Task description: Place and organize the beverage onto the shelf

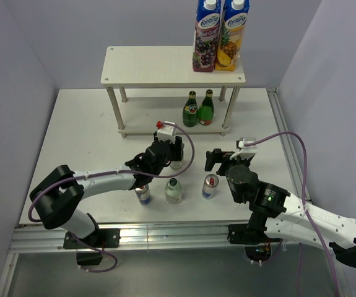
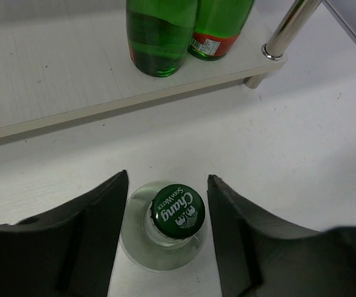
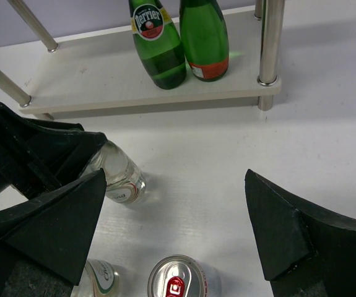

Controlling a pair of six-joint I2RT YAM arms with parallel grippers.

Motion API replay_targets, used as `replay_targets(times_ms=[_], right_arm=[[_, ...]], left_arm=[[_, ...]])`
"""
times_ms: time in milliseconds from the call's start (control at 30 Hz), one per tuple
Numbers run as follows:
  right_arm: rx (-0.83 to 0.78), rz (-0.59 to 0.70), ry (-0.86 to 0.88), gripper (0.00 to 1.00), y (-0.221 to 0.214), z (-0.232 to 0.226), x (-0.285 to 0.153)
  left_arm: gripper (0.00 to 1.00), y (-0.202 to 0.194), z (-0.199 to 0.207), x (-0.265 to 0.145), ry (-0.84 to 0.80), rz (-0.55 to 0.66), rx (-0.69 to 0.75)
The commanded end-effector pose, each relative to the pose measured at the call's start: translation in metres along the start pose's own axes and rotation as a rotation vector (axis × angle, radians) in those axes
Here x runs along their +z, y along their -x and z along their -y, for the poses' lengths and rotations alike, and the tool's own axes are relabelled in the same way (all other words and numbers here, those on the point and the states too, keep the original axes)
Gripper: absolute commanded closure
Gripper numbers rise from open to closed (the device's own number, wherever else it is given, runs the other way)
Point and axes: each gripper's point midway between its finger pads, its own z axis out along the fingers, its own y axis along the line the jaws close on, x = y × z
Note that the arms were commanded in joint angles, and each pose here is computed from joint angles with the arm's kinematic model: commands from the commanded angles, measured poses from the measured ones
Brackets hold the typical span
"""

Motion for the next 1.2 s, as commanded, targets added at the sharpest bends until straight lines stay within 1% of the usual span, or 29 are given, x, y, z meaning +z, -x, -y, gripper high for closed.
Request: replay_targets(times_ms=[0, 67, 100, 133, 167, 233, 267, 467, 567, 633, 667, 733, 767, 833, 1100, 1133, 1167], right_arm=[[0.01, 0.012, -0.028, 0.0, -0.001, 0.005, 0.001], [0.009, 0.012, -0.028, 0.0, -0.001, 0.005, 0.001], [0.007, 0.011, -0.03, 0.0, -0.001, 0.005, 0.001], [0.009, 0.013, -0.033, 0.0, -0.001, 0.005, 0.001], [0.009, 0.013, -0.033, 0.0, -0.001, 0.005, 0.001], [0.008, 0.013, -0.034, 0.0, -0.001, 0.006, 0.001], [0.008, 0.014, -0.036, 0.0, -0.001, 0.006, 0.001], [0.004, 0.013, -0.042, 0.0, -0.002, 0.006, 0.002], [0.004, 0.013, -0.043, 0.0, -0.002, 0.007, 0.002], [0.007, 0.015, -0.042, 0.0, -0.001, 0.007, 0.001], [0.009, 0.017, -0.041, 0.0, -0.001, 0.007, 0.001], [0.013, 0.02, -0.04, 0.0, 0.0, 0.007, 0.001], [0.013, 0.02, -0.04, 0.0, 0.0, 0.007, 0.001], [0.017, 0.023, -0.041, 0.0, 0.001, 0.008, 0.001], [0.024, 0.028, -0.038, 0.0, 0.003, 0.009, -0.001], [0.025, 0.029, -0.038, 0.0, 0.003, 0.009, -0.001], [0.025, 0.029, -0.038, 0.0, 0.003, 0.009, -0.001]], left_arm=[[0.45, 0.005, 0.002, 0.003, 0.009, 0.043, -0.028], [0.52, 0.005, 0.002, 0.004, 0.01, 0.046, -0.03], [0.6, 0.005, 0.002, 0.005, 0.011, 0.046, -0.028], [0.65, 0.005, 0.002, 0.005, 0.012, 0.045, -0.029], [0.78, 0.003, 0.002, 0.006, 0.01, 0.04, -0.025], [0.94, 0.002, 0.001, 0.008, 0.021, 0.037, -0.027], [0.99, 0.002, 0.001, 0.008, 0.025, 0.035, -0.028], [1.0, 0.002, -0.001, 0.005, 0.03, 0.034, -0.025], [1.0, 0.016, -0.005, 0.004, 0.071, 0.042, -0.027], [1.0, 0.019, -0.01, 0.001, 0.104, 0.018, -0.006], [1.0, 0.035, -0.008, -0.001, 0.106, 0.042, -0.007], [1.0, 0.044, -0.008, -0.007, 0.108, 0.041, 0.001], [1.0, 0.06, -0.006, -0.011, 0.103, 0.069, -0.005], [1.0, 0.079, -0.005, -0.018, 0.106, 0.089, -0.007], [1.0, 0.134, -0.01, -0.042, 0.144, 0.154, 0.004], [1.0, 0.15, -0.009, -0.047, 0.145, 0.182, -0.009], [1.0, 0.153, -0.011, -0.049, 0.157, 0.177, 0.01]])
